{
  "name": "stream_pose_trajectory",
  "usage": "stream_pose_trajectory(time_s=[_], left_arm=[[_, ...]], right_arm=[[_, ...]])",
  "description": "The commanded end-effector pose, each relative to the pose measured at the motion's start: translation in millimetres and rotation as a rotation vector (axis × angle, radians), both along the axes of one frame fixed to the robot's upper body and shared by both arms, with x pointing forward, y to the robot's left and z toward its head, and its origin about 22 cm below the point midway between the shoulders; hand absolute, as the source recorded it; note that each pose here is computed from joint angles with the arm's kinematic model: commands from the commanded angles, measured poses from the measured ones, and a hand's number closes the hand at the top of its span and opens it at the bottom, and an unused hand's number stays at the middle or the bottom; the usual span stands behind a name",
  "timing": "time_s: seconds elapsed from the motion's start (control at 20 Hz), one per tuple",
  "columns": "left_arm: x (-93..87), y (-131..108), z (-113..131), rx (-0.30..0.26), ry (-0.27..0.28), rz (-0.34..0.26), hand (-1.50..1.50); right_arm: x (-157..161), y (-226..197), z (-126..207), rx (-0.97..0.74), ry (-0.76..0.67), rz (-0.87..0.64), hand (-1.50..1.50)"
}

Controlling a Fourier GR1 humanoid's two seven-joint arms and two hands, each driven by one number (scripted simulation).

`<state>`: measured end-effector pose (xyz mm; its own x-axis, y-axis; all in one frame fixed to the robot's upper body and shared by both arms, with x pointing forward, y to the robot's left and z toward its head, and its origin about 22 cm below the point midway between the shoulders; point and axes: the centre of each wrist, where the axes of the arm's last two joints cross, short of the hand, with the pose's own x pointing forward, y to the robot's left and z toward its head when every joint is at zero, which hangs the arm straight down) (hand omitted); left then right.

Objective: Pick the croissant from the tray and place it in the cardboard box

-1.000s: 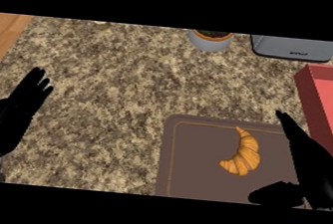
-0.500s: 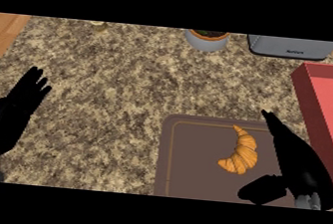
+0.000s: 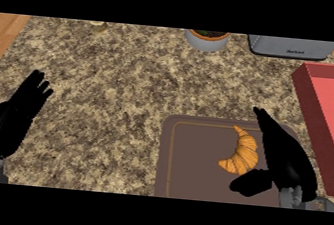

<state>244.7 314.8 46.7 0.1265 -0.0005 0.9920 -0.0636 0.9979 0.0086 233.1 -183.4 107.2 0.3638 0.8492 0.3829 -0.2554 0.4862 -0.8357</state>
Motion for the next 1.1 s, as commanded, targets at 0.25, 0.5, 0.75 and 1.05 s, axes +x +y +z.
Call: stream_pose_trajectory(time_s=[0.25,0.5,0.75,1.05], left_arm=[[1.3,4.2,8.9,0.004,0.007,0.009,0.00],[-16.5,2.3,-7.8,0.010,-0.011,0.003,0.00],[-8.4,5.3,2.9,-0.003,0.004,0.010,0.00],[13.9,-1.8,14.6,-0.002,-0.001,0.002,0.00]], right_arm=[[4.9,-4.4,-5.8,-0.110,0.119,-0.047,-1.50],[9.5,22.2,-24.7,-0.101,0.109,-0.068,-1.50],[16.5,14.8,-20.4,-0.138,0.141,-0.098,-1.50],[23.6,26.7,-39.2,-0.150,0.170,-0.064,-1.50]])
